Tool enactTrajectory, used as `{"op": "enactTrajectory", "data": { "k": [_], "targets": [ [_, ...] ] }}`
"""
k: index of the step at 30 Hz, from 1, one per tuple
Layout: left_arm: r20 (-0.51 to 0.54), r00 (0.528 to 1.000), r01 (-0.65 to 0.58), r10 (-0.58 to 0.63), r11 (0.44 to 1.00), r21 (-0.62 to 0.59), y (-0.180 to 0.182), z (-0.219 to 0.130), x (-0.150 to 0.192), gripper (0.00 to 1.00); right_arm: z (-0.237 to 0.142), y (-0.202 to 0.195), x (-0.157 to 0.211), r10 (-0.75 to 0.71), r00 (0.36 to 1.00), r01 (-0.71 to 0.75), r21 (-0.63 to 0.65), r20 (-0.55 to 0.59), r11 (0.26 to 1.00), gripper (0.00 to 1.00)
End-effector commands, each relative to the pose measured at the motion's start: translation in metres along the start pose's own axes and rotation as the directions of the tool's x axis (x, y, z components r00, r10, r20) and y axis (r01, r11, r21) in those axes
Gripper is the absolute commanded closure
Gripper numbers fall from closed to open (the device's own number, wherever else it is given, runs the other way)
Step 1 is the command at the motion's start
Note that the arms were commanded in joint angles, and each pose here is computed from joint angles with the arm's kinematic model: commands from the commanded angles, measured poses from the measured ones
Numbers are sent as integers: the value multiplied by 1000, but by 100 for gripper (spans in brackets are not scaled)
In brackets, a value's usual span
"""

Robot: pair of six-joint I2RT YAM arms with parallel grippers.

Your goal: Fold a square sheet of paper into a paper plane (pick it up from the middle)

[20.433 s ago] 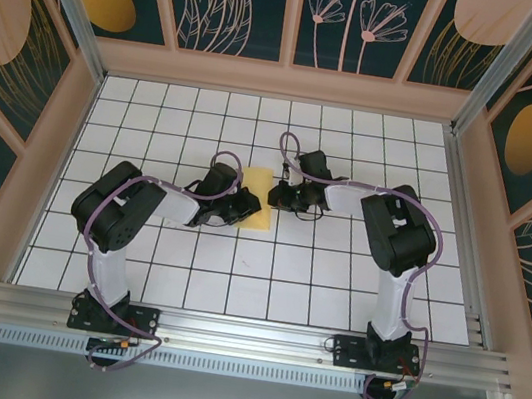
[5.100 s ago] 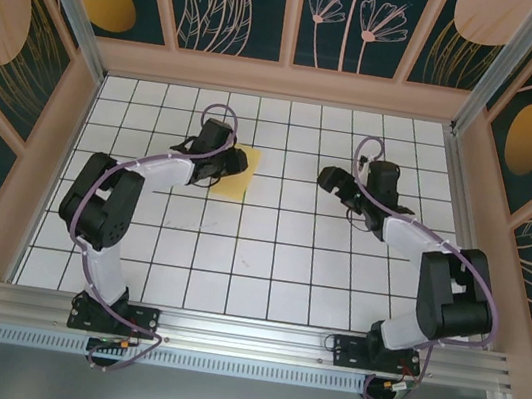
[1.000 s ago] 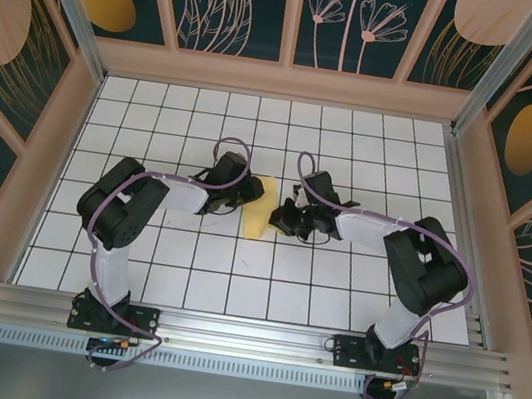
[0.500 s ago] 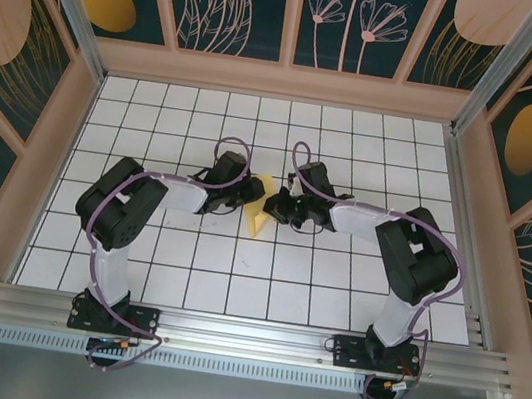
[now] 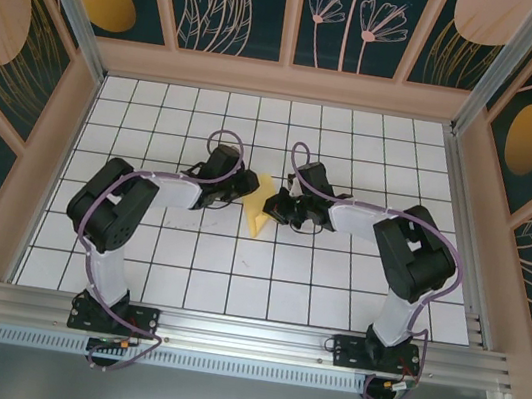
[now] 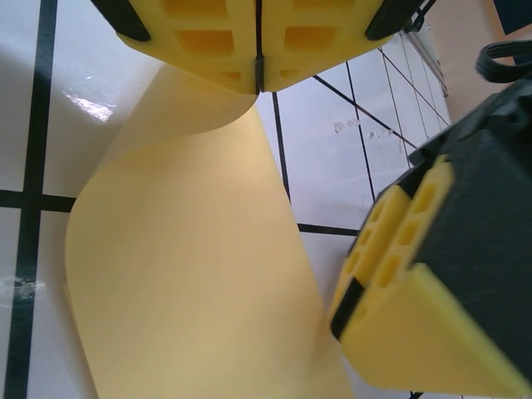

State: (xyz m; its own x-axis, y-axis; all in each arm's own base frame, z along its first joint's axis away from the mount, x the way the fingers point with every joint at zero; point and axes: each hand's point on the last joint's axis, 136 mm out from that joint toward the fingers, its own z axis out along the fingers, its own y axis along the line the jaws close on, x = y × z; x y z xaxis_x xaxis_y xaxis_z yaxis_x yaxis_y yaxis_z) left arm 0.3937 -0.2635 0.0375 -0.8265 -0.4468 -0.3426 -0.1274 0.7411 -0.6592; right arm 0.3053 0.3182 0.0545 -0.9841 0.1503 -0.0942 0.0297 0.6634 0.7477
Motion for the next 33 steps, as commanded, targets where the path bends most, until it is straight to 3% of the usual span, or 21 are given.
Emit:
{"op": "enactTrajectory", "data": {
  "k": [1,18,33],
  "targets": [
    [-47,999,-15,14,1000,-27,11,11,10,70,2,11,-11,-22,1000,23,-29,22,999,94],
    [-94,995,-34,26,996,-78,28,18,22,69,10,15,-15,-31,999,32,-56,20,998,94],
    [-94,995,-36,31,998,-46,15,20,16,69,20,11,-15,-47,999,47,-47,-6,998,94]
  ]
}}
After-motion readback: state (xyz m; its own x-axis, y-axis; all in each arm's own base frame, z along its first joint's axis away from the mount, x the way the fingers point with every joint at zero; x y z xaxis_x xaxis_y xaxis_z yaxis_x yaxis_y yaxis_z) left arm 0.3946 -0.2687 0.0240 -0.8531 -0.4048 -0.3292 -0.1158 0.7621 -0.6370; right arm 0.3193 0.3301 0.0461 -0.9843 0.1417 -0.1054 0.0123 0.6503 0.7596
